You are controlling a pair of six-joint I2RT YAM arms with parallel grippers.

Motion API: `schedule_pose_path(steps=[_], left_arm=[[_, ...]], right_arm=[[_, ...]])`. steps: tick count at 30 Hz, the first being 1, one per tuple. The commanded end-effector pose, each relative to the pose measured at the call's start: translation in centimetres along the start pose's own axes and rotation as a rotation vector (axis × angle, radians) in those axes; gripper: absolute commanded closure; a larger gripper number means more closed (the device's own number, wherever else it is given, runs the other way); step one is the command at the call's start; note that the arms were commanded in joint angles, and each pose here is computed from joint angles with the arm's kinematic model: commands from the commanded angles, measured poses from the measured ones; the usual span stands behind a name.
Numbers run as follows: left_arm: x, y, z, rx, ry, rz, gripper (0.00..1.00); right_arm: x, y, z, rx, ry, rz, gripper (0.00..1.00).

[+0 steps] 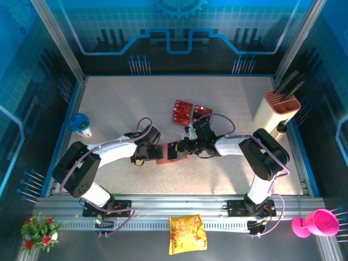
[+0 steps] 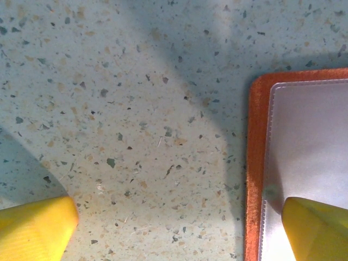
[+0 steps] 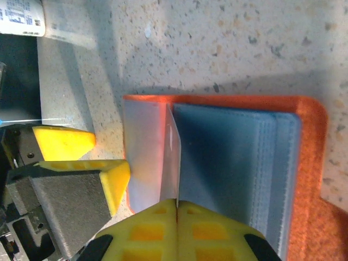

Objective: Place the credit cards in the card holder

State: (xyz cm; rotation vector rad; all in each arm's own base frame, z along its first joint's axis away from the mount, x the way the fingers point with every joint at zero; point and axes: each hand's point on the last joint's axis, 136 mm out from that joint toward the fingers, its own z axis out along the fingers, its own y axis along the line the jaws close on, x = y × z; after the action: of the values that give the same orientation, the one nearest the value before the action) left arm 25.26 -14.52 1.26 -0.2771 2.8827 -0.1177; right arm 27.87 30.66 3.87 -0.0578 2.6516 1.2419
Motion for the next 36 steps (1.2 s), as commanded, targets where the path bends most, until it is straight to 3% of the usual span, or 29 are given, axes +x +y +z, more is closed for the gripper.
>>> schedule_pose_path(steps=[1, 26, 31, 36], left_arm=[[1.6, 1.0, 1.4, -0.044, 0.064, 0.0, 0.01], [1.6, 0.9, 1.9, -0.039, 0.064, 0.019, 0.01], [1.4, 0.7, 1.9, -0.034, 0.059, 0.017, 0.01], [1.4, 0.5, 2.1, -0.029, 0.058, 0.016, 0.01]], right_arm=[[1.0, -0.7, -0.1, 0.035, 0.053, -0.005, 1.0], [1.2, -0.6, 2.0, 0.079, 0.183, -0.026, 1.0], [0.6, 0.3, 0.4, 0.113, 0.187, -0.074, 0.68], [-0.4, 0.6, -1.5, 0.166, 0.159, -0.113, 0.64]])
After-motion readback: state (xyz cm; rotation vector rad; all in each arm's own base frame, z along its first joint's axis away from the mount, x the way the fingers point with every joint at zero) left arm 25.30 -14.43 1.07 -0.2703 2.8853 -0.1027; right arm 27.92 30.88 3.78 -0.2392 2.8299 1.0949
